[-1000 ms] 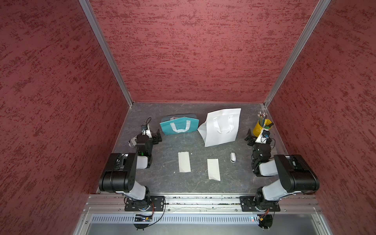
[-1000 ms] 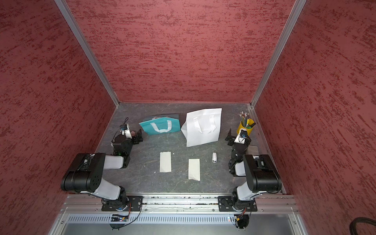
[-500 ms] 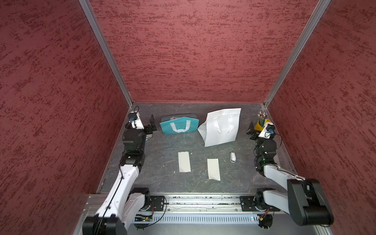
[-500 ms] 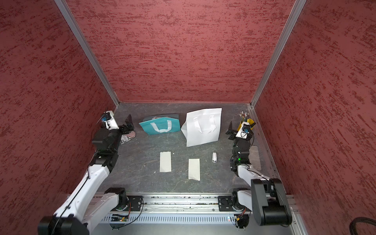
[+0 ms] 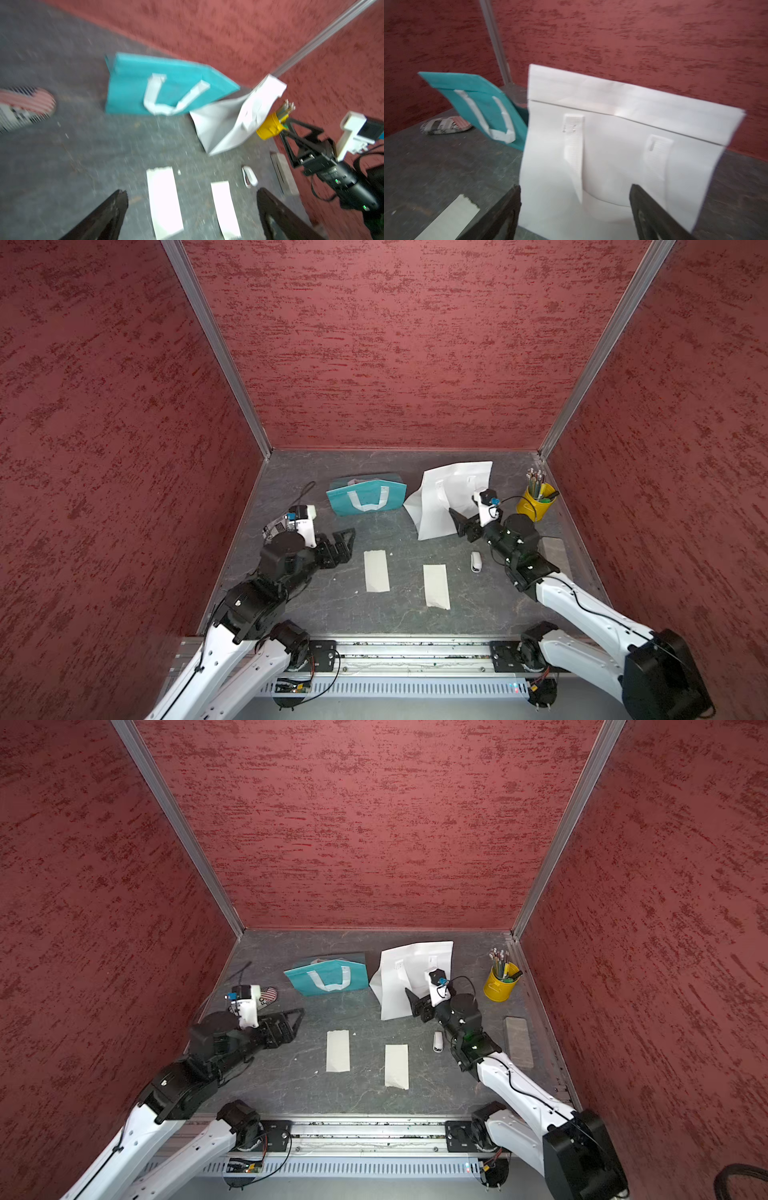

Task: Staple the receipts to the bags
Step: Pick up the receipt from the center of the board.

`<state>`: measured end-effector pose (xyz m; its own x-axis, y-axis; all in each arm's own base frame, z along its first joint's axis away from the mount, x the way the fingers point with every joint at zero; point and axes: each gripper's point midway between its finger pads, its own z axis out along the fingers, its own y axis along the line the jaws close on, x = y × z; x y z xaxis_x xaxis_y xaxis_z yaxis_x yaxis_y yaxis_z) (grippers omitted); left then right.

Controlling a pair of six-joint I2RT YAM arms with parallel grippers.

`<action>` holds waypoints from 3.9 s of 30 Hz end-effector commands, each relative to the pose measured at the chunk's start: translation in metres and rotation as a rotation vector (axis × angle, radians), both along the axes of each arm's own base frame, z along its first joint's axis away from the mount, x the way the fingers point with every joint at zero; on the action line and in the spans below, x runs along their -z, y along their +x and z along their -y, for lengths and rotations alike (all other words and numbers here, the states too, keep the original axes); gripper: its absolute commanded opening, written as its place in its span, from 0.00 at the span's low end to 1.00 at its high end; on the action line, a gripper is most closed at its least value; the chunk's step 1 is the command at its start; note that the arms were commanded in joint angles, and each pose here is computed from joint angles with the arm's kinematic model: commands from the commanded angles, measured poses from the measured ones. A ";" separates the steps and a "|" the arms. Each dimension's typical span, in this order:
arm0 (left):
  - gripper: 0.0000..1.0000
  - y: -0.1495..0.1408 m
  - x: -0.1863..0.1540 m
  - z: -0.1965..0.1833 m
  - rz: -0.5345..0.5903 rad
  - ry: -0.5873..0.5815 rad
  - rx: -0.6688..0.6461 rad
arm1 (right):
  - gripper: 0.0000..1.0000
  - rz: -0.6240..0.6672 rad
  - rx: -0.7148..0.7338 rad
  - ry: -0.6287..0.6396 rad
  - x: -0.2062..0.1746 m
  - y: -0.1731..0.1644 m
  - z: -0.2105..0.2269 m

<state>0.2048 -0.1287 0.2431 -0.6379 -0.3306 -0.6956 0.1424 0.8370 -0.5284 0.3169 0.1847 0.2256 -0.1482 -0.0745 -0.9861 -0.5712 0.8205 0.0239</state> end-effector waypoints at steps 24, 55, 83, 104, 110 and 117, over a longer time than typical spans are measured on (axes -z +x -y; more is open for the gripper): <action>0.78 -0.054 0.190 0.061 -0.788 -0.353 -0.061 | 0.48 -0.212 -0.342 -0.010 0.055 -0.052 -0.084; 0.00 0.012 0.124 0.098 -0.550 -0.270 0.219 | 0.65 -0.448 -0.549 0.116 0.065 -0.073 -0.116; 0.00 -0.017 0.015 0.144 -0.175 -0.445 0.655 | 0.80 -0.658 -0.856 0.481 0.014 -0.080 -0.122; 0.00 -0.002 -0.033 0.137 -0.004 -0.472 0.673 | 0.81 -0.645 -0.856 0.601 0.005 -0.072 -0.108; 0.00 -0.004 -0.028 0.148 -0.056 -0.492 0.735 | 0.89 -0.639 -0.896 0.611 -0.003 -0.071 -0.111; 0.00 -0.005 -0.011 0.144 -0.102 -0.463 0.725 | 0.87 -0.602 -0.929 0.642 -0.019 -0.069 -0.107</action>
<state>0.2023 -0.2763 0.2532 -0.8633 -0.0674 -0.5001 0.4690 0.2588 -0.8445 0.2476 0.2939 0.2264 -0.7673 0.0556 -0.6389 -0.6411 -0.0864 0.7625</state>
